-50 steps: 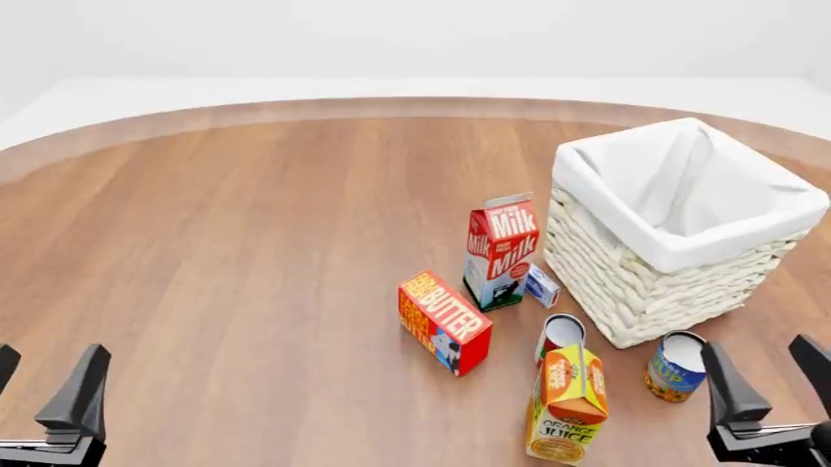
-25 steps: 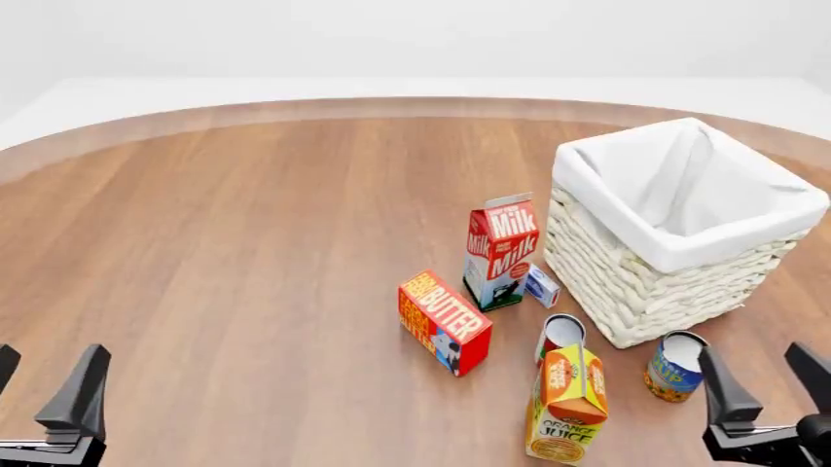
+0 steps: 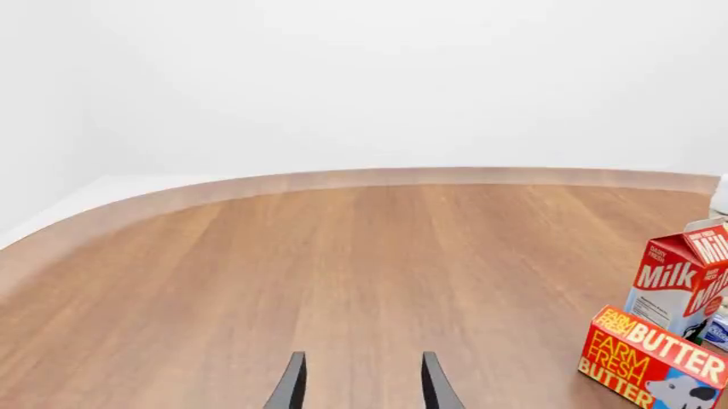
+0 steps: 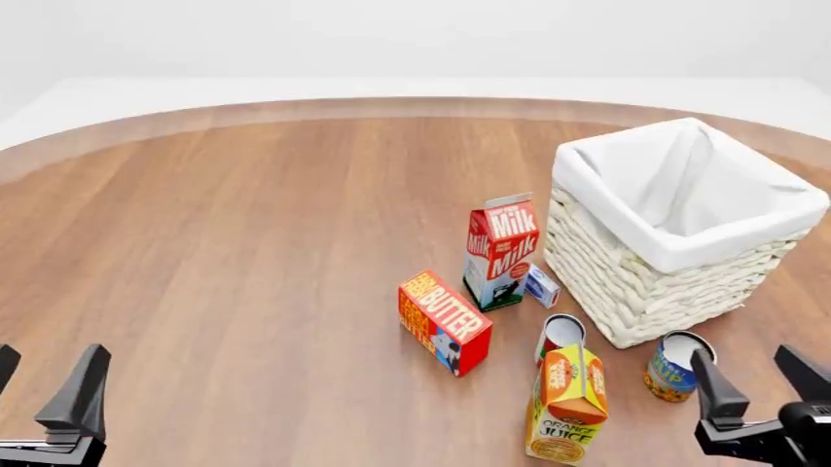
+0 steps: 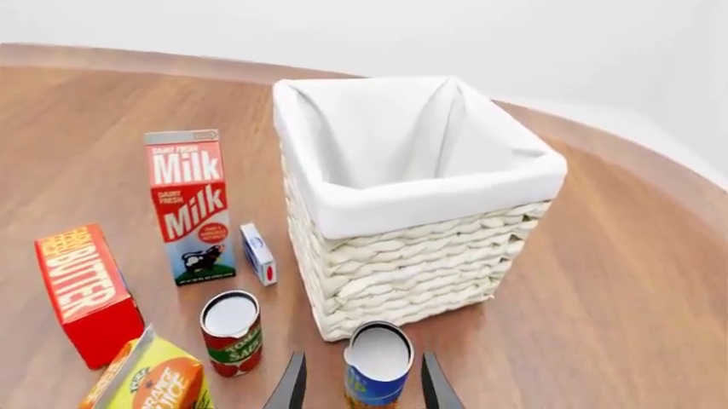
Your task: Pick up the alphabet soup, and put it in the basket.
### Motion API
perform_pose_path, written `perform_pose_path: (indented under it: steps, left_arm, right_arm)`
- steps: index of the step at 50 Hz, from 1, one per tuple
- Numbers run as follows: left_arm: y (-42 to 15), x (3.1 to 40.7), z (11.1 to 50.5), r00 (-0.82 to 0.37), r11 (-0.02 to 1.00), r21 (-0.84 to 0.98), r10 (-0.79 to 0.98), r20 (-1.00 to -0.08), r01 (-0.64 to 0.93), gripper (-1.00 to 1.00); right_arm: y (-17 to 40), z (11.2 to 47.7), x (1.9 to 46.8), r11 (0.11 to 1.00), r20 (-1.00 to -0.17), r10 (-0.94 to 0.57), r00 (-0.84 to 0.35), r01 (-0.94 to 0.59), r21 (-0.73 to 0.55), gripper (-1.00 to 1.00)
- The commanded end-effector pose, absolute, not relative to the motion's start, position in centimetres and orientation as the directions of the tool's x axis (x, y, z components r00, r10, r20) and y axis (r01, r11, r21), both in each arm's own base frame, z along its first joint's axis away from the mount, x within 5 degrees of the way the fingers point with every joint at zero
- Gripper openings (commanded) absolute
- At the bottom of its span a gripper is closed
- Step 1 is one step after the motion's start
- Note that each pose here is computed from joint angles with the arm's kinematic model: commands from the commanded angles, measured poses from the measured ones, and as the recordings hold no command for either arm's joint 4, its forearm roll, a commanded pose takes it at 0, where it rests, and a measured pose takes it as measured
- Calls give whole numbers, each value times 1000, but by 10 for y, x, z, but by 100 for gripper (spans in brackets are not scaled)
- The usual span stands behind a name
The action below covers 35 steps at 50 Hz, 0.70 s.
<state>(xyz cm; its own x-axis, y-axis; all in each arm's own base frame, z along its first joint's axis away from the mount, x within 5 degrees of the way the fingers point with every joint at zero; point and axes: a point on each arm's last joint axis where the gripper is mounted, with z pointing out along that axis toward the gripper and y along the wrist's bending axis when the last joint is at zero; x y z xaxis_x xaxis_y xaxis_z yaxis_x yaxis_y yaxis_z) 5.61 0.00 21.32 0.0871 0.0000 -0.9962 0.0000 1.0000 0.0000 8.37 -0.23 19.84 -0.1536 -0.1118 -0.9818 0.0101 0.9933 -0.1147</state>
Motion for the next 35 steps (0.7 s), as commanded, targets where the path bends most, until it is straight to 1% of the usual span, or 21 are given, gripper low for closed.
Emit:
perform_pose_path:
  steps: [1, 35]
  left_arm:
    - [0, 56, 213, 87, 1000, 0, 0, -996, 0, 100]
    - [0, 56, 213, 87, 1000, 0, 0, -996, 0, 100]
  right_arm:
    - [-3, 196, 89, 993, -977, -112, -182, 15, -117, 100]
    - [-8, 180, 124, 993, -956, -107, -273, 27, -119, 100]
